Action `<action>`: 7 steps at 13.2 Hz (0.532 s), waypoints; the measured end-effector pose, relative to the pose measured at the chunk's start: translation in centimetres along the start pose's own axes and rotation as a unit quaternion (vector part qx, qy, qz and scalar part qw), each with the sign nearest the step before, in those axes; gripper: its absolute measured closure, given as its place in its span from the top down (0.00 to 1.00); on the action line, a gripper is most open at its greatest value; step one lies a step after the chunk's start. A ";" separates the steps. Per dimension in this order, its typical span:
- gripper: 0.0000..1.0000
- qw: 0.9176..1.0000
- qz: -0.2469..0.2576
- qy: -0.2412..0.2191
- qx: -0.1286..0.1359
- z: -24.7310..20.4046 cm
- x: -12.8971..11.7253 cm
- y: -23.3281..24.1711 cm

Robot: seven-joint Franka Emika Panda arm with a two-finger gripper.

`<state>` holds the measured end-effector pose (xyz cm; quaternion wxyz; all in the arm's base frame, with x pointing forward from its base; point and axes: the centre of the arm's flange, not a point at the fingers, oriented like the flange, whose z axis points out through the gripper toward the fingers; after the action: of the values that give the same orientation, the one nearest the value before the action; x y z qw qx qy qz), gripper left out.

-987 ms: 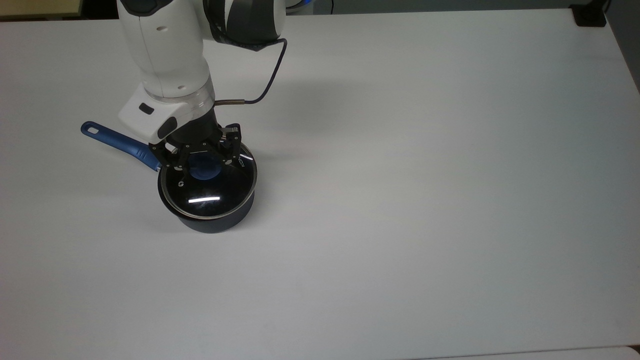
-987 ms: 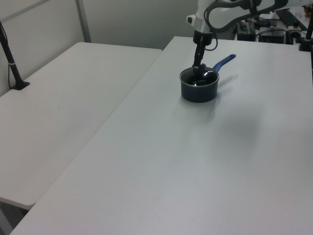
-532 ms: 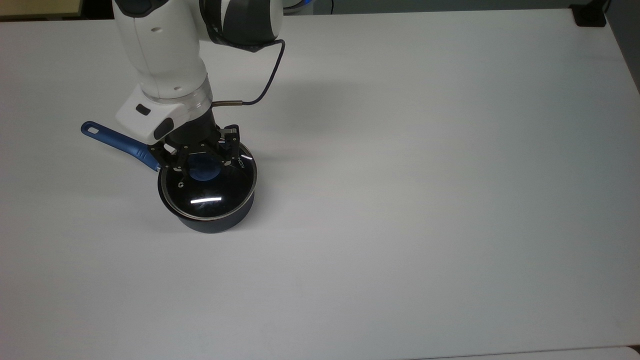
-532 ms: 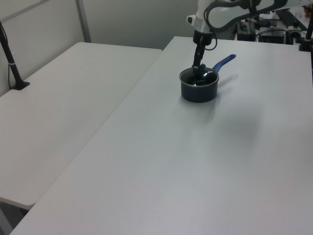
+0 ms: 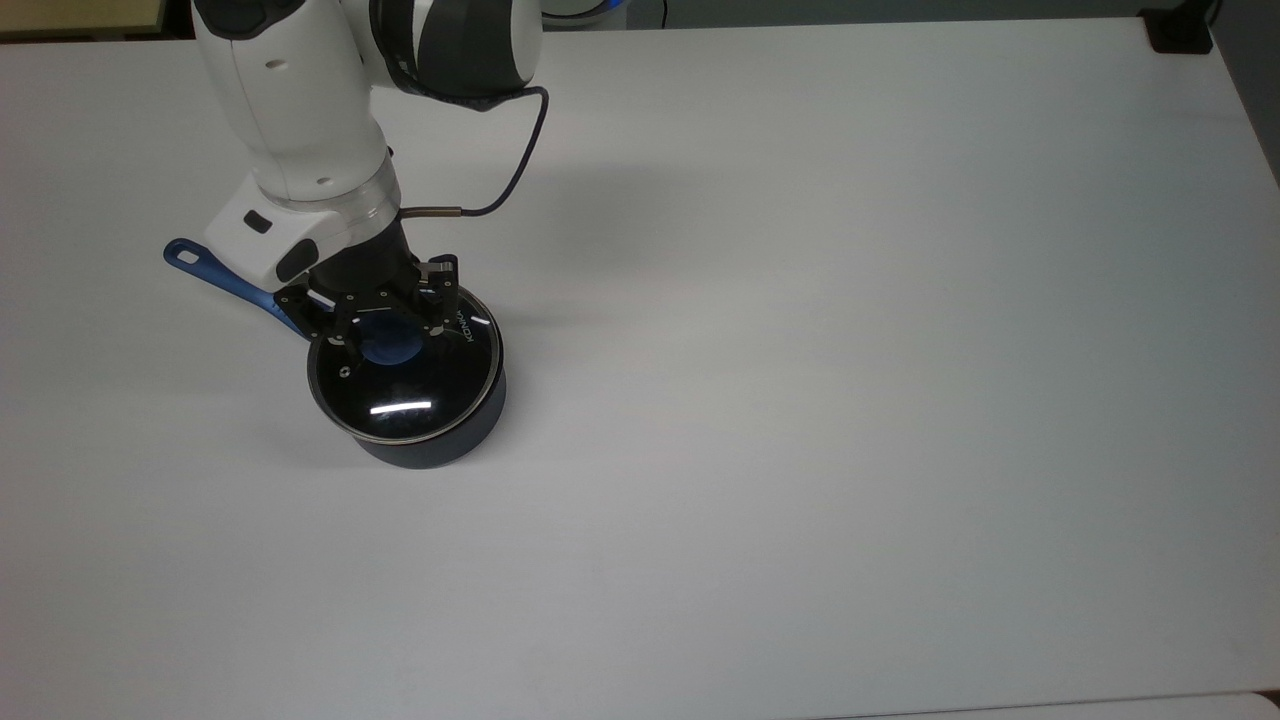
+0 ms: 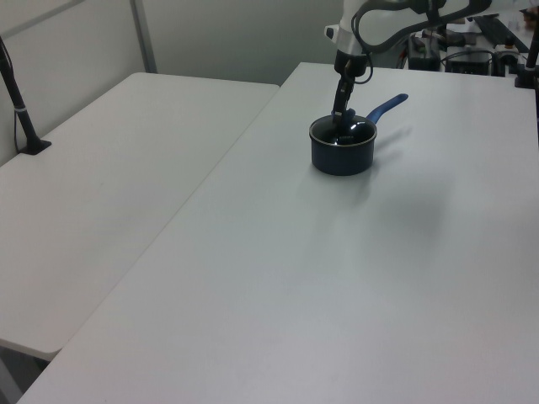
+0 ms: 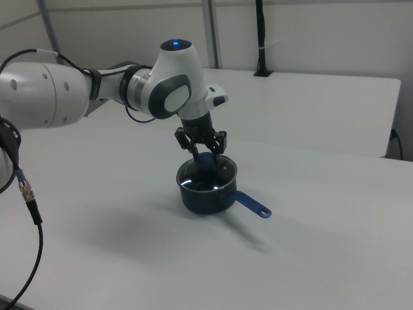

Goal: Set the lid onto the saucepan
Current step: 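Shift the held lid to center it on the saucepan rim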

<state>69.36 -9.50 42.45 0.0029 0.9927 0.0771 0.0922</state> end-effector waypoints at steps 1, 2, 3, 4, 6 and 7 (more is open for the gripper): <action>0.61 1.000 0.000 0.000 0.000 0.0 0.0 0.0; 0.61 1.000 0.000 0.000 0.000 0.0 0.0 0.0; 0.66 1.000 0.000 0.000 0.000 0.0 0.0 0.0; 0.80 1.000 0.000 0.001 0.000 -0.1 0.1 0.0; 1.00 1.000 0.000 0.004 0.000 -0.3 0.2 0.0; 1.00 1.000 0.000 0.005 -0.001 -0.5 0.3 0.0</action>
<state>69.52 -9.47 42.99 0.0033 0.9922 0.0772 0.0976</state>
